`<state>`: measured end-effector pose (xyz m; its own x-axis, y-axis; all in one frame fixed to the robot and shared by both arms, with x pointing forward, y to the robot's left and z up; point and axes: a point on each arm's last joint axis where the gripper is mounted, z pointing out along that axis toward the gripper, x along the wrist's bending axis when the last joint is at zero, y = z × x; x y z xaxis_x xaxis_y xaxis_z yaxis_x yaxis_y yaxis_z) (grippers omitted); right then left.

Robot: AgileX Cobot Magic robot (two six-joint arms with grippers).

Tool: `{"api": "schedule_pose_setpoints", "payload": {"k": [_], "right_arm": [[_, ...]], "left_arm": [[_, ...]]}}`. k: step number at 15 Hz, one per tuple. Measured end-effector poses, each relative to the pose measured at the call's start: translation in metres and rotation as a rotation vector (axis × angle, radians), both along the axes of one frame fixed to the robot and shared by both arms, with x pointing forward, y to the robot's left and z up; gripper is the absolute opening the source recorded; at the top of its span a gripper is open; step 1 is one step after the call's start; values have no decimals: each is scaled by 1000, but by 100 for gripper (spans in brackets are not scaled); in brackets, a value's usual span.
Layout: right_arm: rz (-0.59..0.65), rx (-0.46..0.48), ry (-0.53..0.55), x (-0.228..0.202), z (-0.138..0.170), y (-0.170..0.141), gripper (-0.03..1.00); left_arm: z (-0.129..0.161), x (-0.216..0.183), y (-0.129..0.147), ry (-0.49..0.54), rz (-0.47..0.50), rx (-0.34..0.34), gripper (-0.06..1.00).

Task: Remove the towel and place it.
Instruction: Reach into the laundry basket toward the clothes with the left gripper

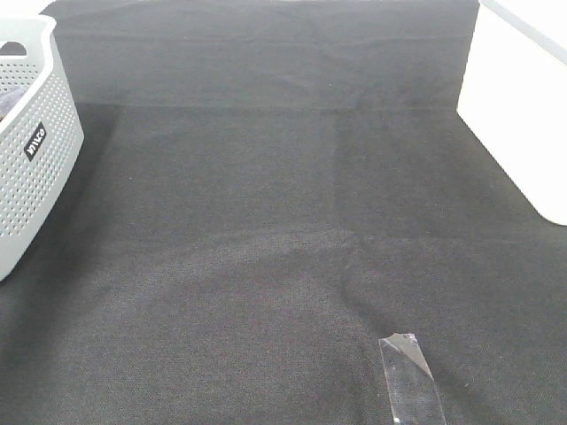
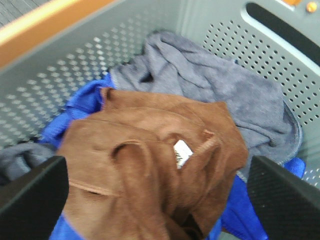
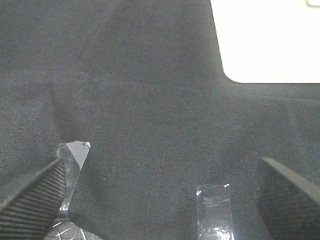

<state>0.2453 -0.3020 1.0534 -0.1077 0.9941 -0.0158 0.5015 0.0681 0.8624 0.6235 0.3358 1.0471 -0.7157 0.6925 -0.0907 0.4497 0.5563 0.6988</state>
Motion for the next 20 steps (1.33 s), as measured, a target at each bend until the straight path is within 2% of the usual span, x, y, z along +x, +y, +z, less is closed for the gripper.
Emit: {"api": "schedule_pose_setpoints", "payload": {"k": [4,7,12,18,20], "right_arm": [[0,0,0,0,0,0,96],[0,0,0,0,0,0,96],[0,0,0,0,0,0,96],[0,0,0,0,0,0,96],[0,0,0,0,0,0,96]], "left_arm": [[-38,22,-2,72,10,-36,87],[-53,26,-3,95,19,-47,83],[-58,28,-3,71,61,-79,74],[-39,36,0,57,82,-50,69],[-42,35,-1,69,92,-68,66]]}}
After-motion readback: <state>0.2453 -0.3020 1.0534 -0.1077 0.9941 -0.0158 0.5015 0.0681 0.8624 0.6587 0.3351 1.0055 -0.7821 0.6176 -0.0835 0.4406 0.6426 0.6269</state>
